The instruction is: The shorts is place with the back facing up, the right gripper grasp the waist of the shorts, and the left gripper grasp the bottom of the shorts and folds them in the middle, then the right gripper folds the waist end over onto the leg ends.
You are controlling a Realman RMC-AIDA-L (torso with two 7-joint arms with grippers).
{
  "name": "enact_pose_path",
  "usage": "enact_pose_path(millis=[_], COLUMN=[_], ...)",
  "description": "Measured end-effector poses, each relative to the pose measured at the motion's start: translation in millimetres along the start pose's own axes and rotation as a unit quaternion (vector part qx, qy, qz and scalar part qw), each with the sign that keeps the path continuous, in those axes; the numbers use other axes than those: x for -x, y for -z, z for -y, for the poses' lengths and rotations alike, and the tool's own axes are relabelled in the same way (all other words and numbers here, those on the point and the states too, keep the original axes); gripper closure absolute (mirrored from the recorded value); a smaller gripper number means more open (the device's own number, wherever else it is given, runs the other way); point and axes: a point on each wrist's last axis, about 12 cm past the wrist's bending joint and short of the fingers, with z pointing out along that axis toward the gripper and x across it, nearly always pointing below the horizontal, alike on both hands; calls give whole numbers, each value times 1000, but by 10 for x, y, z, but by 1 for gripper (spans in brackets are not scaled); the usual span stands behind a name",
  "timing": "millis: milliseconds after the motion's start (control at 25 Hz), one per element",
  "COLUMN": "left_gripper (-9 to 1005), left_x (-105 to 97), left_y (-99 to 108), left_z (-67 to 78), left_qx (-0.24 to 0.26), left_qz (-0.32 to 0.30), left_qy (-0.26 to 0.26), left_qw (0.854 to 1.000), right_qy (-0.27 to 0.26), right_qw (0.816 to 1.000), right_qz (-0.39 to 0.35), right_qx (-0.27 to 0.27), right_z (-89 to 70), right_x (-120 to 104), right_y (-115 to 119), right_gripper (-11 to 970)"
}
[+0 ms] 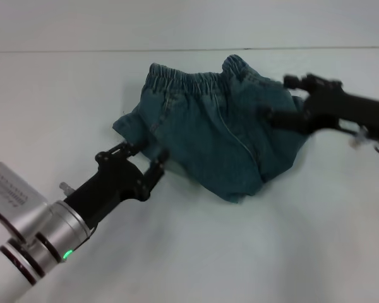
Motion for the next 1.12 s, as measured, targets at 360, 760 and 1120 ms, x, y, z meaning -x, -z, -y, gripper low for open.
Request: enact_pose_path(millis=[360,760,1120], left_gripper=[441,125,96], left_x=[46,158,211], left_y=[-34,-97,-71], left_z=[-78,-158,-289], left_qx=[-54,-116,-111], left_qz=[-26,-48,-59], left_qy=[-2,10,7], left_qw=[998,992,992], right_qy=[20,3,-8], right_qw=[999,1000,1000], right_qz=[-13,-8,-1], right_qx=[25,26,20], right_z=[-185,-290,-336], right_x=[-383,-688,-815], right_y=[340,600,633], right_gripper=[3,3,3])
